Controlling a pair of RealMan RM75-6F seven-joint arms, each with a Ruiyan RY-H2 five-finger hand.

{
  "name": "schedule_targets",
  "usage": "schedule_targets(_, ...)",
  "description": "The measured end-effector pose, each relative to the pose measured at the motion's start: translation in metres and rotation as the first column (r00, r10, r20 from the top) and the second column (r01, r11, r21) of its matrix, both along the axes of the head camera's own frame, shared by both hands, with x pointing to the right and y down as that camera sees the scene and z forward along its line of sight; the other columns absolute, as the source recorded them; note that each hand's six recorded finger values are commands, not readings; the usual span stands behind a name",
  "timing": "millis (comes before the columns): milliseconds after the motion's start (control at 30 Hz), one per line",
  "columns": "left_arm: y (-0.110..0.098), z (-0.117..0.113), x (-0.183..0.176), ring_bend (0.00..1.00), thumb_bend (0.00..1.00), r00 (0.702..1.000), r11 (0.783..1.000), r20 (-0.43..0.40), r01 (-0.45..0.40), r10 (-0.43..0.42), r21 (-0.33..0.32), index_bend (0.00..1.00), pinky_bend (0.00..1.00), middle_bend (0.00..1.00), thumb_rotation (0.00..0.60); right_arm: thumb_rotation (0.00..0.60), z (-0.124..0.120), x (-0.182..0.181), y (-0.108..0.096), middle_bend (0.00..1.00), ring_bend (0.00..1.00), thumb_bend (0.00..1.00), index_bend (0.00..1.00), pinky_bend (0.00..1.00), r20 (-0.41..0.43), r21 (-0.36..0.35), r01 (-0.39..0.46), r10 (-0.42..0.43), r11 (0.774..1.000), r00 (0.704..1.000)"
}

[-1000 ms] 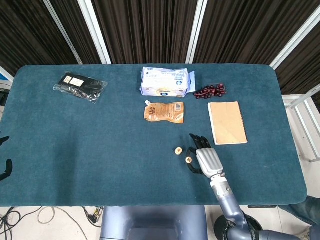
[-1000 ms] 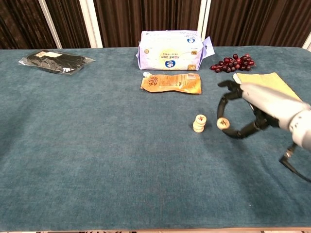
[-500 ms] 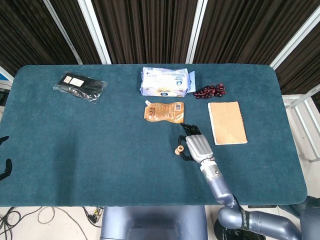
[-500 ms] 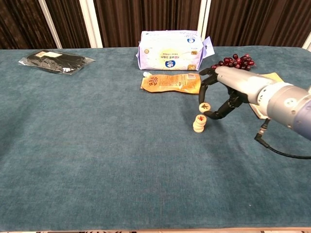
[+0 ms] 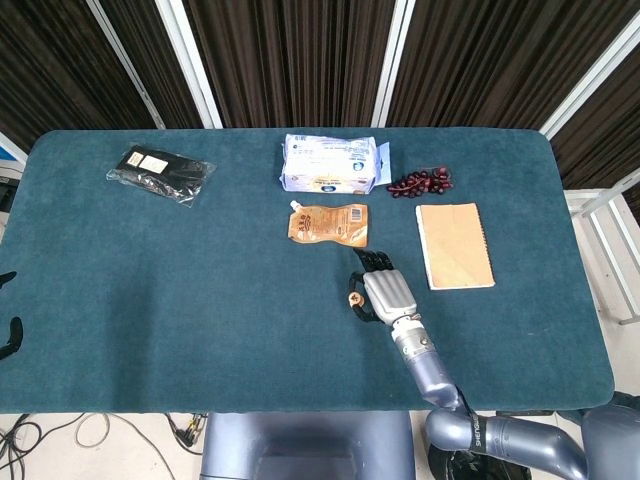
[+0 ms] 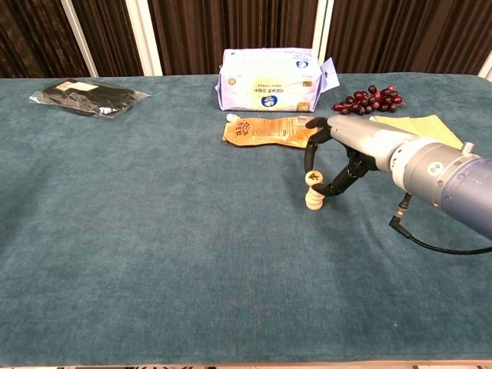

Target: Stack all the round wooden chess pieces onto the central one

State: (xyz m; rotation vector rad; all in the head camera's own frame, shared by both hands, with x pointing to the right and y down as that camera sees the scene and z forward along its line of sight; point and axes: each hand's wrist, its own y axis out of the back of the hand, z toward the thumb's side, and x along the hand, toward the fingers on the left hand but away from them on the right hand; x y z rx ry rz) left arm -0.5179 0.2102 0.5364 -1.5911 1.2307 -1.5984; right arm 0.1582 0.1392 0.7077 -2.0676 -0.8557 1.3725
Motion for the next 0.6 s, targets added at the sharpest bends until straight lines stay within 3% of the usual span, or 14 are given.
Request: schedule_targets(600,0.0000,0.0003,-0.0002,0.00,0.53,1.000,1.000,0.002,-0.001,0.001,0.000,0.15,0.00,0.00,0.600,0.600,0.0046,0.0022,0.0045,0.00,0.00,0.41,0.53,0.00,-0.014,-0.014,-0.008,0.007,1.000,1.000)
